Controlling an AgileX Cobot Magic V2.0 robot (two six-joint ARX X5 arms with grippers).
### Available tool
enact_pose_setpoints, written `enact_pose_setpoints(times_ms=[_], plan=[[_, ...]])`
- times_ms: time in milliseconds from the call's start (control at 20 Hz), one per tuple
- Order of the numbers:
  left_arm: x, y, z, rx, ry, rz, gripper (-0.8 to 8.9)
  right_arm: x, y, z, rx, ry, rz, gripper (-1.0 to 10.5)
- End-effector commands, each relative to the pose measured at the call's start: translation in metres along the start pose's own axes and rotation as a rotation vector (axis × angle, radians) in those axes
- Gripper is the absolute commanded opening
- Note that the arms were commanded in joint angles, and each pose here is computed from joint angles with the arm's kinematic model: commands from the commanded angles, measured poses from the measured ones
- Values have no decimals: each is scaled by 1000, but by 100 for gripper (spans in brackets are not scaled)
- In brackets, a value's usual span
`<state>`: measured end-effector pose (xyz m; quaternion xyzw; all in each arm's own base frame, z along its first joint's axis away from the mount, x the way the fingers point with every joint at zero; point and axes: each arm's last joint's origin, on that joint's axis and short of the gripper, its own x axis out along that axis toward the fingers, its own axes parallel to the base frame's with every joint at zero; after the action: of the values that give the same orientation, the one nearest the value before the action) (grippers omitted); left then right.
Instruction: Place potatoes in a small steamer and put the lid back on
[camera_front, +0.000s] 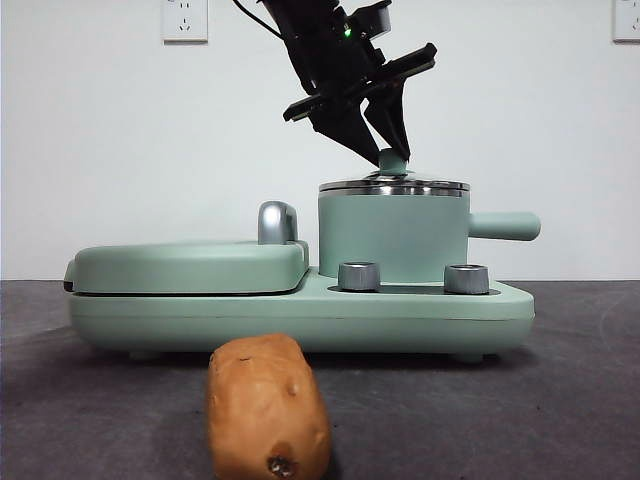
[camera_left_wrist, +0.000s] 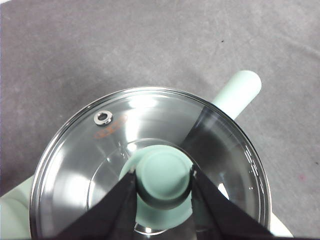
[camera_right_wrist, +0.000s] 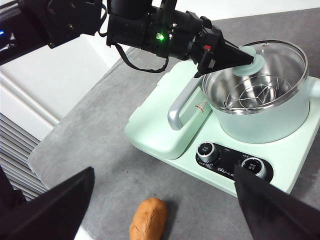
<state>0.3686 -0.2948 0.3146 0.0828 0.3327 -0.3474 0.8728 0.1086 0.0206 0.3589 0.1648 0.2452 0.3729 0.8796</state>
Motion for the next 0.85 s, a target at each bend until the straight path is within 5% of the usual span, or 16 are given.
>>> enact_pose_setpoints(times_ms=[50,550,850], plan=[[-2,-7,11,14,-26,-11,4,-1,2,4,-19,-9,5,445],[-54,-9,42,44,-76,-4,4,-1,2,2,-2,3,2,445],[-118,11,53,38,-154,48,4,10,4,2,47,48,-19,446]])
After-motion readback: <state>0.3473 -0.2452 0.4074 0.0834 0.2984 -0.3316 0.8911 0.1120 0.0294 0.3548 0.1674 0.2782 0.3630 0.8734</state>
